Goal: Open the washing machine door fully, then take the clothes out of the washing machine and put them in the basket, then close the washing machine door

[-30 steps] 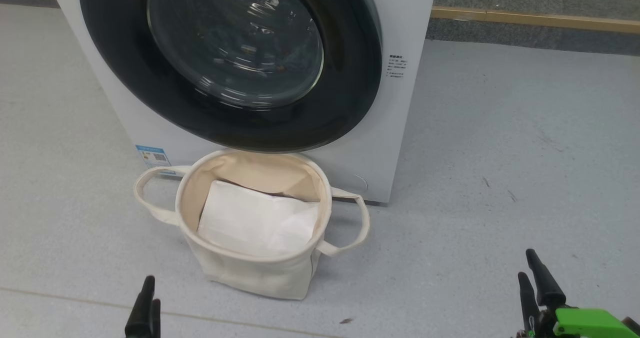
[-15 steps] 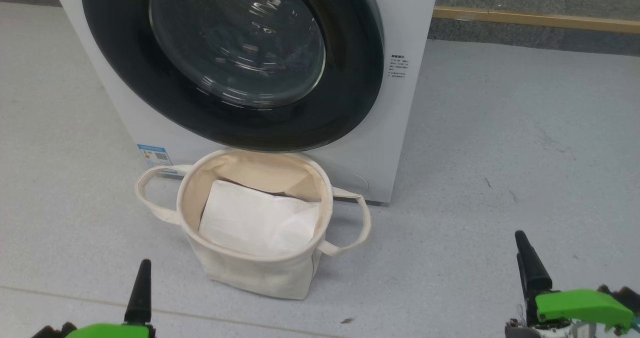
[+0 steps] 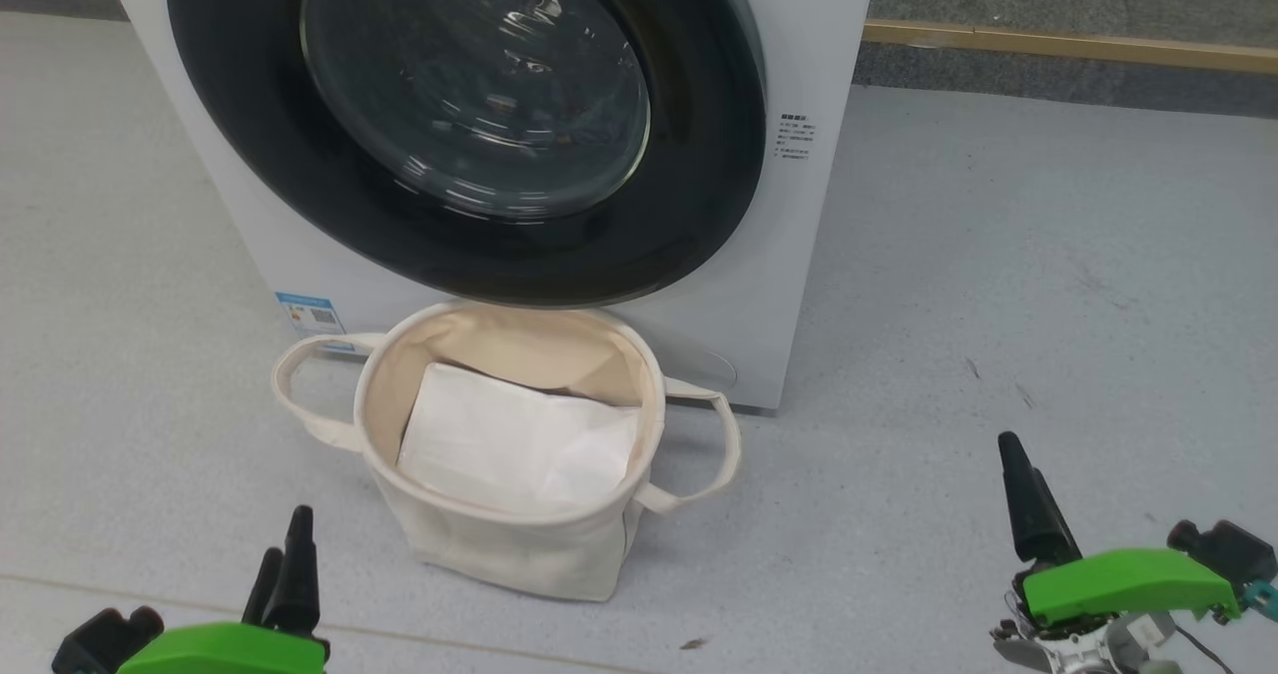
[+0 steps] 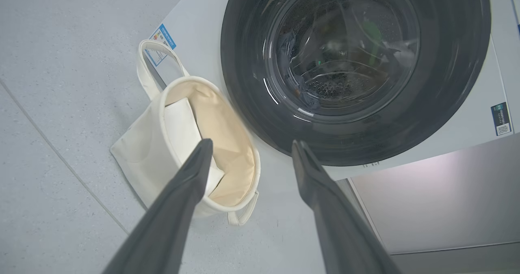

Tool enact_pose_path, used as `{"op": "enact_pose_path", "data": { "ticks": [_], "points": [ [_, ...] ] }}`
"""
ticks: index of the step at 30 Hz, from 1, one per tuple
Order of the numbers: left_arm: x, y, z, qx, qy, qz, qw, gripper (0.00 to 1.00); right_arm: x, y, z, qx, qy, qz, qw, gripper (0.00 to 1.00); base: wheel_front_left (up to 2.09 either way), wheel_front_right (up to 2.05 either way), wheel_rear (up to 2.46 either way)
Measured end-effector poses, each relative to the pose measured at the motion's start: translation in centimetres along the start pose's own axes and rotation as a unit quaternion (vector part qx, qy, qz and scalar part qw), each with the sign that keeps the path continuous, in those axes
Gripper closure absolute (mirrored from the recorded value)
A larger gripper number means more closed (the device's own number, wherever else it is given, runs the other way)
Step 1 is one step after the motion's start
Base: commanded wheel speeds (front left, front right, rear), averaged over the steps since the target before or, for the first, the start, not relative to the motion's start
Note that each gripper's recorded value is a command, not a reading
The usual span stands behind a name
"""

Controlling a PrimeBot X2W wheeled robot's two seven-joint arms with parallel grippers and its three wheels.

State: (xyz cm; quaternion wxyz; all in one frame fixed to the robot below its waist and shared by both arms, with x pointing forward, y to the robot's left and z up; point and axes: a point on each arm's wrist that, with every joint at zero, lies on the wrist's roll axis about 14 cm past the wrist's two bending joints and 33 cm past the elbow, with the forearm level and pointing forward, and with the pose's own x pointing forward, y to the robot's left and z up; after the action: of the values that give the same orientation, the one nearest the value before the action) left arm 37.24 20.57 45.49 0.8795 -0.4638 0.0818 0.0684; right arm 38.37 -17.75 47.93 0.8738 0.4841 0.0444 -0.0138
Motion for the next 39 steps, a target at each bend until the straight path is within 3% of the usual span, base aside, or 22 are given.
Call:
{"op": "enact_pose_path", "data": {
  "ticks": [25, 39],
  "points": [
    [0.6, -1.5, 1.9, 0.174, -0.032, -0.017, 0.984, 0.00, 0.6, 2.9, 0.7, -0.166, -0.022, 0.045, 0.985, 0.00, 0.00, 0.00, 0.00],
    [0.9, -2.8, 3.0, 0.272, -0.059, -0.033, 0.960, 0.00, 1.1, 5.1, 0.9, -0.251, -0.040, 0.079, 0.964, 0.00, 0.00, 0.00, 0.00]
  ]
}}
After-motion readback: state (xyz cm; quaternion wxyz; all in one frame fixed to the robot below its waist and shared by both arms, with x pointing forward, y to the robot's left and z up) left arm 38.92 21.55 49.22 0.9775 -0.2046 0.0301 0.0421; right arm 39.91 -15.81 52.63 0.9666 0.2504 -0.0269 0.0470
